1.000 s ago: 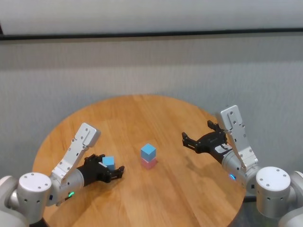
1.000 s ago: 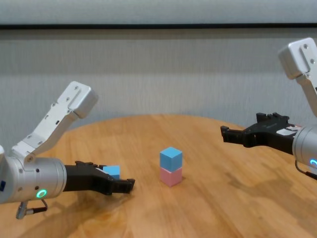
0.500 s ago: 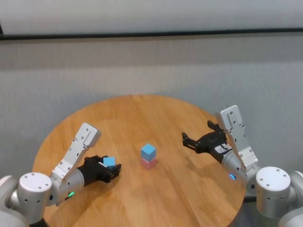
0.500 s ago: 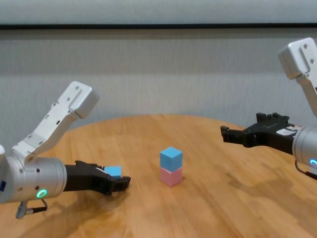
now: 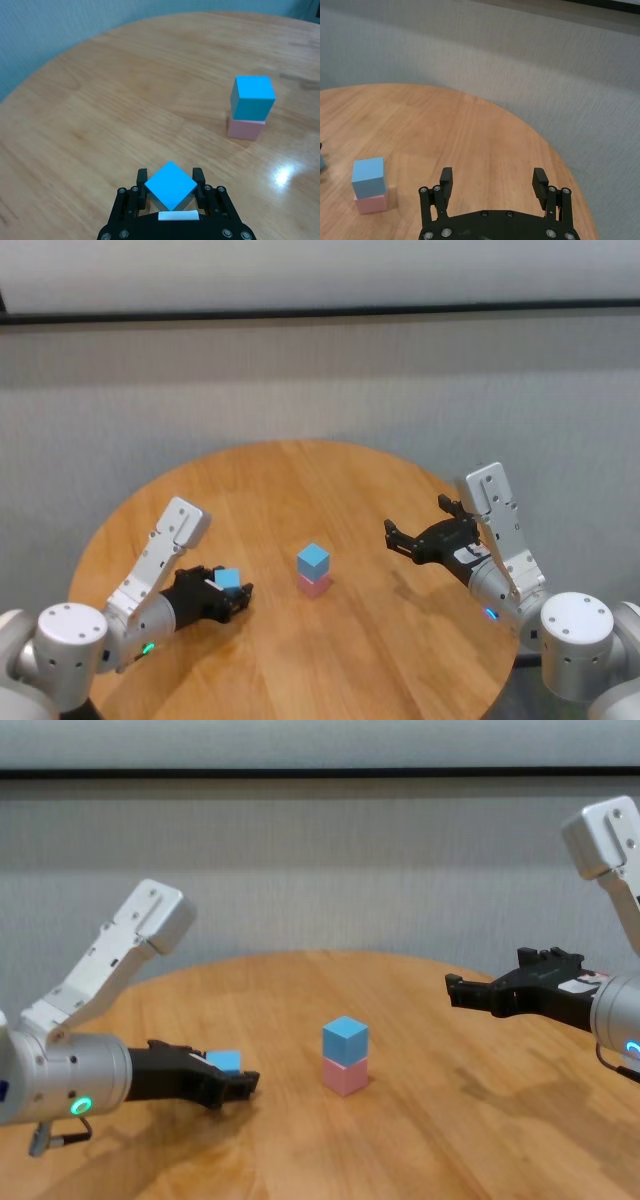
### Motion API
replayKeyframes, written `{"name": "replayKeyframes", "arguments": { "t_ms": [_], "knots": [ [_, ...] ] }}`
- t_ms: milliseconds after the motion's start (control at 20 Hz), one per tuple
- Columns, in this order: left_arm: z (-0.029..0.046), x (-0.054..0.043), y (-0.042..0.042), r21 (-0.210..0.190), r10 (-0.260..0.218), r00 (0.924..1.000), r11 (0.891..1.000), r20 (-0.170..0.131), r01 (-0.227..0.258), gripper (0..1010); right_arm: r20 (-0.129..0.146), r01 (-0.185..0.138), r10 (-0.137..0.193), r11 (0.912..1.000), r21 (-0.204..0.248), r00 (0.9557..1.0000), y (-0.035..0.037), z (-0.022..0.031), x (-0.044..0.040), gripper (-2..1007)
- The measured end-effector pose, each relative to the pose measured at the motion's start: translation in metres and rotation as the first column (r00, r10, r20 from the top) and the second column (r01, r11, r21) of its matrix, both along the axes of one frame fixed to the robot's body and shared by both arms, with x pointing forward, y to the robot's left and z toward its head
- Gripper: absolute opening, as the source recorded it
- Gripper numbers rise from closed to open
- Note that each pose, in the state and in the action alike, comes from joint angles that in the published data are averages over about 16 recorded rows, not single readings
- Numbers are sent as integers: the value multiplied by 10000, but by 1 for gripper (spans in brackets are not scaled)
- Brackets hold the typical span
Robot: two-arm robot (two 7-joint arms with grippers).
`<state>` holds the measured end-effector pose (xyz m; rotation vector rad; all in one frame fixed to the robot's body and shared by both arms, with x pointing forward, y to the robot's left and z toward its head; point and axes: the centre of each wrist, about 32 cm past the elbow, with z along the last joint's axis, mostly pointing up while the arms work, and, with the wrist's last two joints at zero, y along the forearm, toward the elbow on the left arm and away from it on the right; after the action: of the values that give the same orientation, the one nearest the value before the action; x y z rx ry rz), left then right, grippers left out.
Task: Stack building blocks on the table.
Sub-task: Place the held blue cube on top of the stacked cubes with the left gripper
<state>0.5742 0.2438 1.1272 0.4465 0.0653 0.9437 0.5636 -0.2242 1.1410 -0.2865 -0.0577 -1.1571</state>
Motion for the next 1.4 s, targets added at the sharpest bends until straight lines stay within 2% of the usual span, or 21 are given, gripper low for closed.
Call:
{"name": "replayKeyframes", "arguments": {
  "t_ms": [250, 500, 700, 900, 1150, 1400],
  "knots": [
    [150, -37, 21, 143, -127, 9992, 9998, 377, 121, 567, 0, 0, 0, 10000, 0, 10000, 0, 0, 0, 1005],
    [374, -102, 11, 293, -445, 9952, 9987, 877, 421, 567, 0, 0, 0, 10000, 0, 10000, 0, 0, 0, 1005],
    [551, -158, -38, 322, -848, 9888, 9962, 1229, 814, 567, 0, 0, 0, 10000, 0, 10000, 0, 0, 0, 1005],
    [682, -186, -125, 217, -1261, 9816, 9920, 1431, 1243, 567, 0, 0, 0, 10000, 0, 10000, 0, 0, 0, 1005],
    [758, -172, -262, 95, -1694, 9733, 9854, 1548, 1700, 567, 0, 0, 0, 10000, 0, 10000, 0, 0, 0, 1004],
    [767, -126, -406, 103, -2043, 9657, 9786, 1603, 2053, 567, 0, 0, 0, 10000, 0, 10000, 0, 0, 0, 1004]
  ]
}}
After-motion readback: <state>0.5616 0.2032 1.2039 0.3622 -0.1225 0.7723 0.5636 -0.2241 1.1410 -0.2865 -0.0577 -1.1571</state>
